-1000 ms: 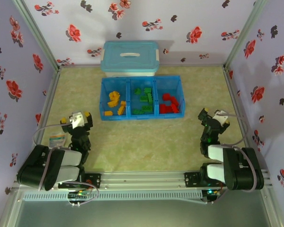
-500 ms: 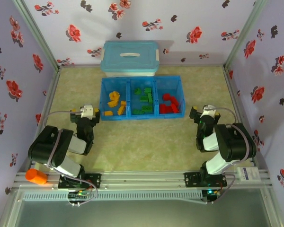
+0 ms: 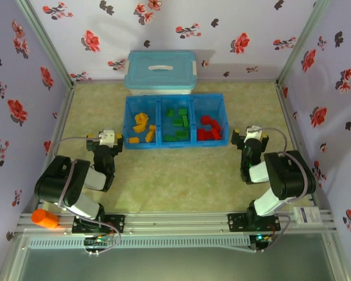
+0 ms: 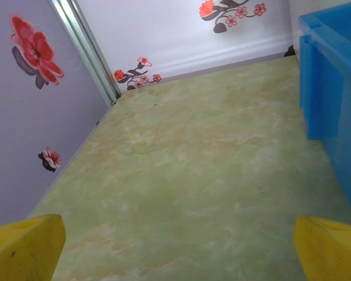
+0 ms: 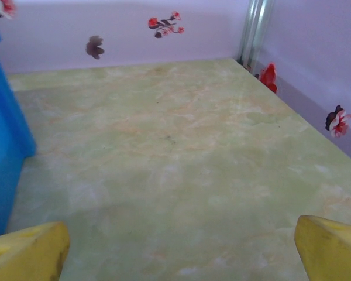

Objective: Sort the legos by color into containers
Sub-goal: Reset both arms

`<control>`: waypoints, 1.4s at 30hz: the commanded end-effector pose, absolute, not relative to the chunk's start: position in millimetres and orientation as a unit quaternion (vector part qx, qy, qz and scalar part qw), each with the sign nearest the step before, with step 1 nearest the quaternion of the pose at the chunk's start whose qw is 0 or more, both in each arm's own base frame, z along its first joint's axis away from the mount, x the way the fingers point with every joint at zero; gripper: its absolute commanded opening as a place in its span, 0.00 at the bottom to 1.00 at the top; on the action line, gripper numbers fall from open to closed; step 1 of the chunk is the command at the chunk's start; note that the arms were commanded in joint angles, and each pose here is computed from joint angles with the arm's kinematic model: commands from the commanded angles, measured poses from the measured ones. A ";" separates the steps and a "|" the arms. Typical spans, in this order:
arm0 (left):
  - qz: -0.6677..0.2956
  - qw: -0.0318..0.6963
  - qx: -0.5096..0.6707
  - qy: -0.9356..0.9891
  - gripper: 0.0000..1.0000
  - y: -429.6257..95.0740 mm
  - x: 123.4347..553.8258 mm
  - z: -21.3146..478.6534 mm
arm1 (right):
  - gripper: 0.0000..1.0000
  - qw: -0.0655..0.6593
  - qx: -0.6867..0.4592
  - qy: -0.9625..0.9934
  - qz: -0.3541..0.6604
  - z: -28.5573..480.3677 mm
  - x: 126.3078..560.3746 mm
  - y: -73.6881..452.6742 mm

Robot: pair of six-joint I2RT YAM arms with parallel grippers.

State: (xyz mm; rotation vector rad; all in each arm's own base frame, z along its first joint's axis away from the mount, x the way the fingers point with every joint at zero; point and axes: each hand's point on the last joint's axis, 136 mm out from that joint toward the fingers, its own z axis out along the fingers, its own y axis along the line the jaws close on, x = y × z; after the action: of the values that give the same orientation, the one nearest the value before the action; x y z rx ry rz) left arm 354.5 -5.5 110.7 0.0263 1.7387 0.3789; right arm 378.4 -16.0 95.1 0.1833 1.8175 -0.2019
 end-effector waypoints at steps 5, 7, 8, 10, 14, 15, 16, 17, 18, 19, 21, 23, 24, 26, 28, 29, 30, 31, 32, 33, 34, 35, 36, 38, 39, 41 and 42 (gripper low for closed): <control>0.128 0.605 -0.041 0.785 1.00 17.7 377.4 102.5 | 0.99 0.570 0.130 0.808 -0.074 88.7 389.2 -37.4; 0.135 0.600 -0.058 0.786 1.00 26.3 387.3 105.4 | 0.99 0.569 0.130 0.808 -0.074 88.7 389.2 -37.7; 0.129 0.588 -0.065 0.796 1.00 28.8 390.3 102.6 | 0.99 0.570 0.130 0.808 -0.074 88.8 389.3 -37.4; 0.103 0.579 -0.091 0.804 1.00 40.6 391.6 98.8 | 0.99 0.568 0.130 0.809 -0.074 87.9 389.9 -37.5; 0.102 0.580 -0.090 0.803 1.00 40.9 391.3 98.6 | 1.00 0.567 0.130 0.810 -0.074 87.5 389.6 -37.7; 0.102 0.579 -0.090 0.804 1.00 40.9 391.1 98.5 | 0.99 0.569 0.130 0.809 -0.073 88.4 389.6 -37.4; 0.102 0.580 -0.089 0.803 1.00 40.8 391.1 98.2 | 1.00 0.569 0.123 0.810 -0.069 88.2 390.7 -34.8; 0.098 0.580 -0.084 0.804 1.00 38.7 391.9 98.7 | 0.99 0.567 0.098 0.817 -0.052 87.5 394.1 -25.3; 0.087 0.579 -0.067 0.808 1.00 31.9 393.5 97.2 | 0.99 0.564 0.073 0.822 -0.034 85.9 395.4 -15.6; 0.055 0.579 -0.005 0.814 0.97 8.9 396.1 95.7 | 0.99 0.568 0.061 0.820 -0.024 87.0 394.4 -10.6; 0.043 0.595 0.036 0.802 0.94 -6.0 388.5 97.7 | 1.00 0.577 0.026 0.816 0.000 88.3 392.5 2.9; 0.043 0.602 0.040 0.796 1.00 -8.6 386.3 99.5 | 0.99 0.577 0.022 0.816 0.004 88.6 392.4 4.4; 0.045 0.598 0.035 0.800 1.00 -6.2 388.7 98.6 | 0.99 0.577 0.023 0.817 0.007 88.8 393.4 3.6; 0.051 0.577 0.005 0.815 1.00 6.4 397.1 95.5 | 0.99 0.571 0.044 0.820 -0.005 87.2 394.5 -4.4; 0.040 0.569 -0.023 0.821 1.00 17.7 398.7 93.7 | 0.99 0.566 0.069 0.821 -0.023 86.5 396.0 -14.0; 0.041 0.571 -0.022 0.820 1.00 18.1 399.0 94.3 | 0.99 0.563 0.078 0.822 -0.028 85.6 395.9 -17.2; 0.041 0.570 -0.022 0.821 1.00 18.1 398.8 93.8 | 0.99 0.562 0.083 0.822 -0.031 85.5 395.7 -19.4; 0.041 0.570 -0.022 0.820 1.00 17.9 398.8 93.7 | 0.99 0.564 0.083 0.821 -0.031 86.4 396.1 -19.5; 0.041 0.570 -0.022 0.820 1.00 17.6 398.7 93.9 | 0.99 0.563 0.084 0.822 -0.032 85.7 395.5 -19.7; 0.042 0.570 -0.022 0.821 1.00 18.1 398.8 93.6 | 0.99 0.564 0.083 0.821 -0.032 86.5 395.7 -19.8; 0.041 0.571 -0.021 0.820 1.00 17.5 398.9 94.3 | 0.99 0.564 0.083 0.821 -0.032 86.0 395.4 -19.8; 0.041 0.571 -0.022 0.820 1.00 18.1 398.9 94.2 | 0.99 0.564 0.084 0.821 -0.033 86.1 395.3 -20.0; 0.042 0.570 -0.022 0.821 1.00 18.1 398.5 93.4 | 0.99 0.564 0.083 0.821 -0.033 86.5 395.2 -19.9; 0.042 0.570 -0.022 0.820 1.00 18.2 398.6 93.8 | 0.99 0.565 0.083 0.820 -0.032 87.0 395.4 -19.9; 0.041 0.571 -0.021 0.820 1.00 17.6 398.7 94.0 | 0.99 0.565 0.084 0.820 -0.033 86.8 395.5 -20.0; 0.041 0.570 -0.022 0.820 1.00 17.7 398.6 93.7 | 0.99 0.566 0.084 0.820 -0.033 87.3 395.6 -20.0; 0.041 0.570 -0.022 0.820 1.00 17.8 398.6 93.7 | 0.99 0.565 0.084 0.820 -0.033 87.0 395.5 -20.0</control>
State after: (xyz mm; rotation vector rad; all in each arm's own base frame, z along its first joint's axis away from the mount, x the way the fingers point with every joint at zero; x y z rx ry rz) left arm 395.0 18.9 85.1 -0.0449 1.9460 0.1173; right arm 390.3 -13.9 76.0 0.1598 1.9608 -0.0675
